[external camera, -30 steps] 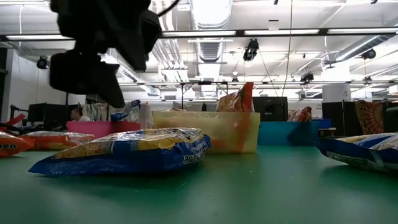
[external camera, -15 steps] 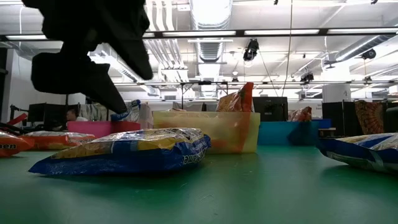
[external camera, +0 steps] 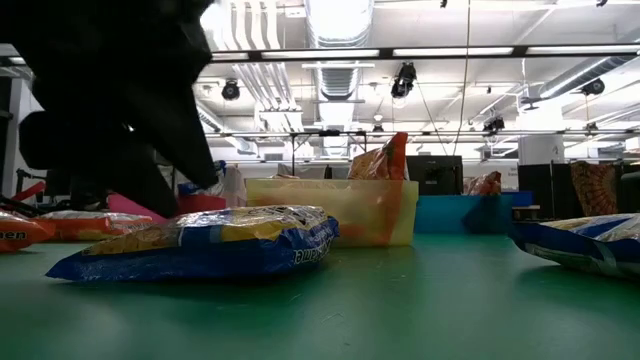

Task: Sort Maruchan noodles
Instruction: Put the blue noodle pack into the red bin, then put the orange noodle pack into the yellow bin

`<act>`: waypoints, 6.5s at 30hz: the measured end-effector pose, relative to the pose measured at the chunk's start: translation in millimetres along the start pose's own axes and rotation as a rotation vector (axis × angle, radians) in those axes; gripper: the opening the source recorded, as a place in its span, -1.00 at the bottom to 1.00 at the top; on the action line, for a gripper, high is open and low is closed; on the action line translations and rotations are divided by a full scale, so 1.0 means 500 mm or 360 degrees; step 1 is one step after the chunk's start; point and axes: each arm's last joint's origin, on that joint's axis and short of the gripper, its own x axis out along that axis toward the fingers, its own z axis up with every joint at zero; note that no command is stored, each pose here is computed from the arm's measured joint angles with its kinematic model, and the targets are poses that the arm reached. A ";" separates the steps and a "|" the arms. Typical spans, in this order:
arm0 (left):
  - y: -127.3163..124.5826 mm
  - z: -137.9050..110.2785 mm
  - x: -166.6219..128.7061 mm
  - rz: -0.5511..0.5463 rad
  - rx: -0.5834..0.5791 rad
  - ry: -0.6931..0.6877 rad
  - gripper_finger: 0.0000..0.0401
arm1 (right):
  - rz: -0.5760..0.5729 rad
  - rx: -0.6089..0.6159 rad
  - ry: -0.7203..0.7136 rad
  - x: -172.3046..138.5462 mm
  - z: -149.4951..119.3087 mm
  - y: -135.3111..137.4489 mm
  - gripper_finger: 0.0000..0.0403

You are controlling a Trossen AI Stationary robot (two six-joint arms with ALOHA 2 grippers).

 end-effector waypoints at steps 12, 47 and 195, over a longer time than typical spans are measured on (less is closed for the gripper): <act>0.015 0.012 0.015 0.0063 -0.0150 -0.0018 0.20 | 0.0007 0.0087 0.0014 0.000 -0.002 0.001 -0.96; 0.010 -0.022 0.081 -0.0064 -0.0193 -0.0035 -0.38 | 0.0044 0.0290 0.0099 0.000 -0.011 0.006 -0.96; 0.273 0.377 -0.069 0.1450 0.0083 0.0491 -0.21 | 0.0066 0.0350 0.0170 -0.001 -0.019 0.010 -0.96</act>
